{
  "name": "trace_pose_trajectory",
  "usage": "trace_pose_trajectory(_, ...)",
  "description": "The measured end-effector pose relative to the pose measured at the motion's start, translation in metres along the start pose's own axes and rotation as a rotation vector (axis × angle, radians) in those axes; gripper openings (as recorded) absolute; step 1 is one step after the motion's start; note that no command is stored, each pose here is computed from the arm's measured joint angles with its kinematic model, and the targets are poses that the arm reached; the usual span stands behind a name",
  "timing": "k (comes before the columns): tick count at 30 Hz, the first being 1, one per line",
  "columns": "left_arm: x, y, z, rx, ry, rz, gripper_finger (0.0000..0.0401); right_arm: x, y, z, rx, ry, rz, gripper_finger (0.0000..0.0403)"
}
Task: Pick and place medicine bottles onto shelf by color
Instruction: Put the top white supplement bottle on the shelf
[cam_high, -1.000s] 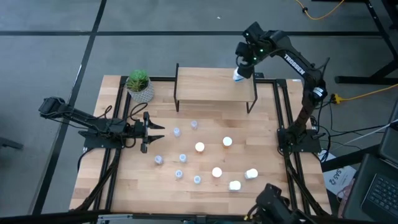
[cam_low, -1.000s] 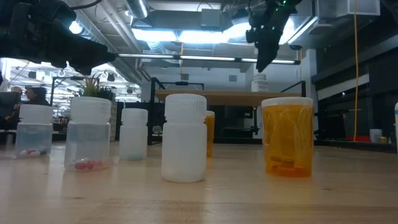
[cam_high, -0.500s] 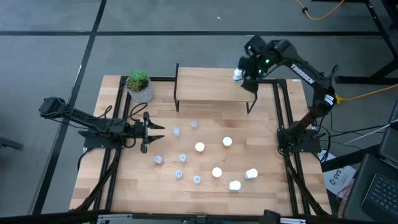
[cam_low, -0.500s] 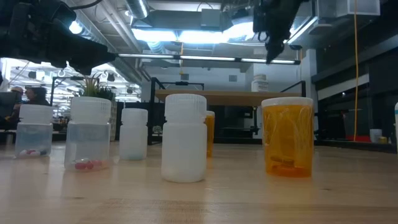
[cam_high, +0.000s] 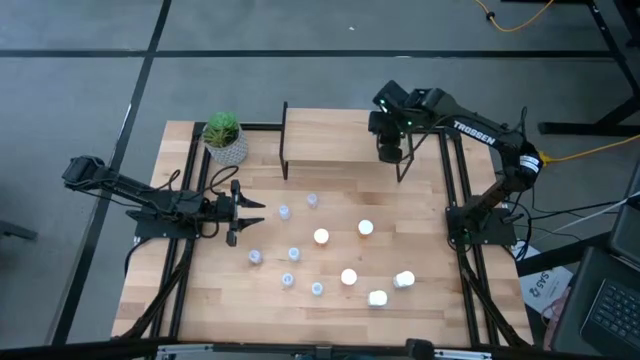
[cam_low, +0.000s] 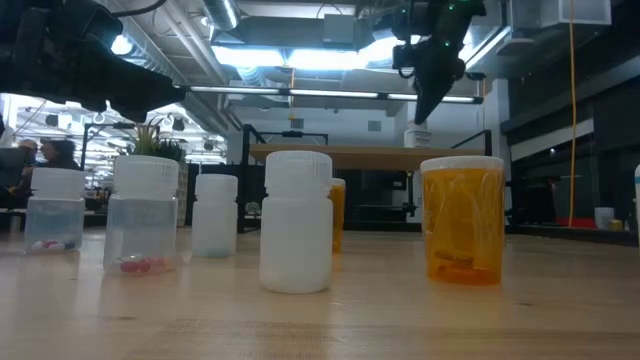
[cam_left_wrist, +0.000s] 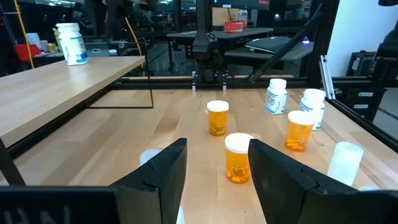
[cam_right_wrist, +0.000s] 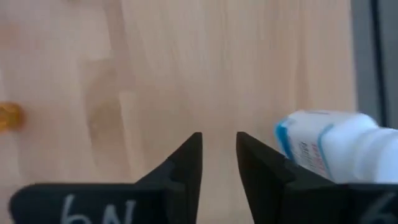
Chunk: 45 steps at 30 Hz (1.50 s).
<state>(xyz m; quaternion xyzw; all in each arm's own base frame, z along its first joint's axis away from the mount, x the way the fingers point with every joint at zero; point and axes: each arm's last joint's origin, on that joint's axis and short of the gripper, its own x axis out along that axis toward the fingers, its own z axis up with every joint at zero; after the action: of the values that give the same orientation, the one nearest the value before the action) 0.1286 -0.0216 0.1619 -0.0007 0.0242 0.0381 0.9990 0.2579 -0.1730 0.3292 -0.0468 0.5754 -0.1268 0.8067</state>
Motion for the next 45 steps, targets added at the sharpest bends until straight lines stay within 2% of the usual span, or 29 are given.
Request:
trace_pose_trajectory(6, 0.0, 0.0, 0.0, -0.001, -0.001, 0.0, 0.0165, 0.0, 0.001, 0.001, -0.014, 0.021, -0.046, 0.0079)
trace_pose_trajectory(11, 0.0, 0.0, 0.0, -0.001, -0.001, 0.0, 0.0165, 0.001, -0.002, 0.005, -0.027, -0.023, -0.068, 0.0075)
trace_pose_trajectory(19, 0.0, 0.0, 0.0, -0.002, -0.002, 0.0, 0.0165, 0.014, -0.009, 0.003, -0.014, 0.048, -0.089, 0.0074)
trace_pose_trajectory(23, 0.0, 0.0, 0.0, -0.002, -0.001, 0.0, 0.0165, 0.017, -0.012, 0.002, -0.012, 0.075, -0.136, 0.0074)
trace_pose_trajectory(36, 0.0, 0.0, 0.0, -0.002, -0.002, 0.0, 0.0165, 0.017, -0.021, 0.005, 0.014, 0.037, -0.203, 0.0074)
trace_pose_trajectory(45, 0.0, 0.0, 0.0, -0.003, -0.002, 0.0, 0.0165, 0.017, -0.02, 0.006, 0.017, 0.026, -0.195, 0.0074)
